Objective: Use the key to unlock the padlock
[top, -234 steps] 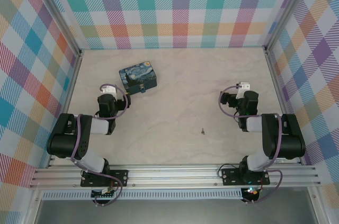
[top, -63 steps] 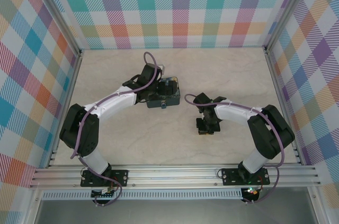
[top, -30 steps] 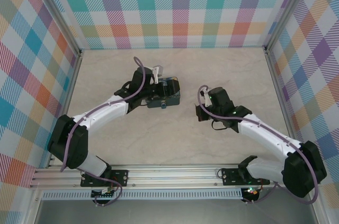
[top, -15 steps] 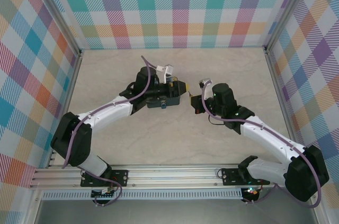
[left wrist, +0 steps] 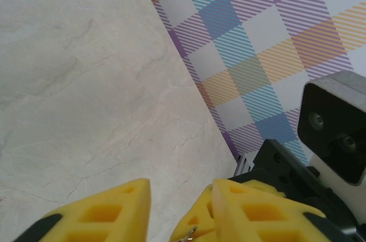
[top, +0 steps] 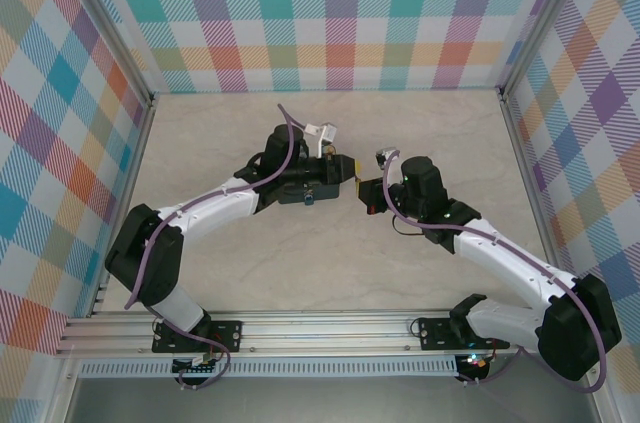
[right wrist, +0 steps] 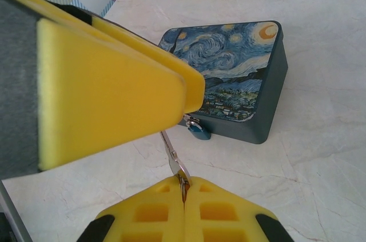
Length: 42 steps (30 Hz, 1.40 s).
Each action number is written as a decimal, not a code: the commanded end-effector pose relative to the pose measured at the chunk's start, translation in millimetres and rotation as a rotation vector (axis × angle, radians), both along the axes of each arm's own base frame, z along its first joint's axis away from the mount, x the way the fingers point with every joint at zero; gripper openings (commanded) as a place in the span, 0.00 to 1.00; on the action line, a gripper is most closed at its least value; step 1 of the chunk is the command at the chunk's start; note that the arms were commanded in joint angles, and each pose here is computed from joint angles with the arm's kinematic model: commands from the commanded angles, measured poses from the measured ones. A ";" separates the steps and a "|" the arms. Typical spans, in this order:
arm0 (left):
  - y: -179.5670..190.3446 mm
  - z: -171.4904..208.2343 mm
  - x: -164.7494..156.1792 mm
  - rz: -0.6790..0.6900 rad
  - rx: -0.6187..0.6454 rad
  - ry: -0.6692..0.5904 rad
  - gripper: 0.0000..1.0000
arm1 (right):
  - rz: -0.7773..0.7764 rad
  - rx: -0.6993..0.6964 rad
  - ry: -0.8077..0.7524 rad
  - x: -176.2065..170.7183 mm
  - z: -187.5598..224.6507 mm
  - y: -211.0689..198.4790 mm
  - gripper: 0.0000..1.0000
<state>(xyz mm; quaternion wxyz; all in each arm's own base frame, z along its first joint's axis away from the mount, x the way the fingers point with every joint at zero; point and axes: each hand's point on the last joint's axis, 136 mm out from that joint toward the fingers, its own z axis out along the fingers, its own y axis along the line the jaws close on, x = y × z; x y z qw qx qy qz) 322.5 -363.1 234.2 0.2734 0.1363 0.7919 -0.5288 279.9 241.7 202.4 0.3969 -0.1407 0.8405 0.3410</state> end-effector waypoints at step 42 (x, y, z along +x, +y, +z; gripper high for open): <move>1.0 47.6 -3.7 -0.028 0.085 -0.162 0.00 | 0.299 0.420 -0.052 -2.3 65.2 -17.5 0.62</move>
